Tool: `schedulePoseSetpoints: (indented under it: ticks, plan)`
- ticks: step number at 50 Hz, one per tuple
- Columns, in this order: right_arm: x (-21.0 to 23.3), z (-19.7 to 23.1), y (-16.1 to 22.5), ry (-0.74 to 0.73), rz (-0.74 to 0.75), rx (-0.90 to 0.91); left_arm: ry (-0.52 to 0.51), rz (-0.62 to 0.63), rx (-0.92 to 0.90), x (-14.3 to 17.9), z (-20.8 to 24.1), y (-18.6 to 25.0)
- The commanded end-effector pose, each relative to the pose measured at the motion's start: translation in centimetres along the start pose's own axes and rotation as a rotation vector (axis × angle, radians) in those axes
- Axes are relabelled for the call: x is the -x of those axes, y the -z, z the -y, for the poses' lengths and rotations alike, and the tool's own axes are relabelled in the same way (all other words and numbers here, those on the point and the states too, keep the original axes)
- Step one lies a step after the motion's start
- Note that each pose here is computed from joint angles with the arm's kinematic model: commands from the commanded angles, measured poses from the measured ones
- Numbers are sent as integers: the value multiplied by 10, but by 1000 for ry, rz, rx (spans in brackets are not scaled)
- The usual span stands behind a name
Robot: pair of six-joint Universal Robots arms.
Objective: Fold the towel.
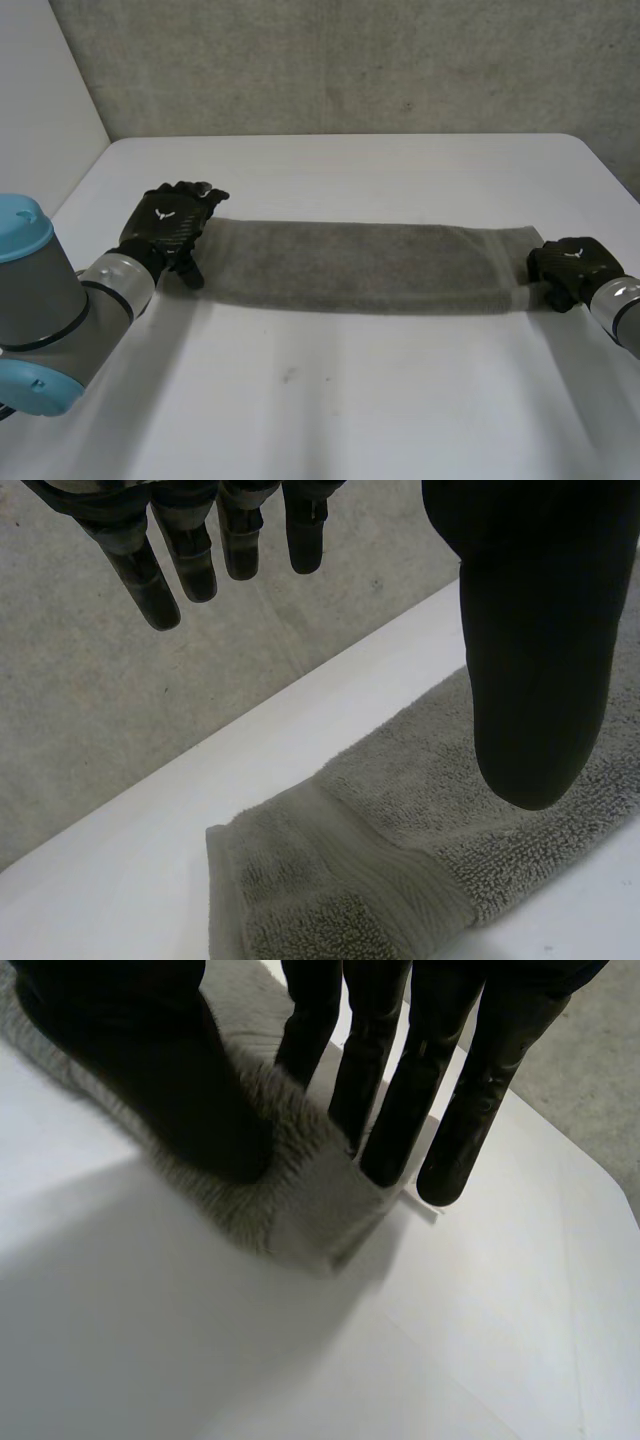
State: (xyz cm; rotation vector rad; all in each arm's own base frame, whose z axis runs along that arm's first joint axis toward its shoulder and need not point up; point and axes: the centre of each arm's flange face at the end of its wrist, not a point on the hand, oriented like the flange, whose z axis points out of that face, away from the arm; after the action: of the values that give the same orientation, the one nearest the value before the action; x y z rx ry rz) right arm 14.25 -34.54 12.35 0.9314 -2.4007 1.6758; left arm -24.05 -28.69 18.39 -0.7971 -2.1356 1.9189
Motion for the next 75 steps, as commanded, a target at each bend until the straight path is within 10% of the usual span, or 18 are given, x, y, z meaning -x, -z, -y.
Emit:
schedulePoseSetpoints:
  ticks: [1, 20, 32, 46, 60, 75]
  plan:
    - [-16, -1, -1, -8, -45, 7, 0, 3, 1, 1, 0, 0]
    - [-117, 29, 3, 70, -234, 29, 2, 9, 0, 3, 0, -1]
    - [99, 181, 18, 164, 161, -423, 1, 16, -6, 5, 2, 0]
    - [292, 129, 46, 310, 551, -396, 2, 18, -4, 6, 1, 0]
    - [158, 146, 47, 111, 285, -321, 2, 17, -5, 6, 1, 0]
    - [112, 42, 43, -19, 294, -68, 0, 0, -7, -1, 2, 1]
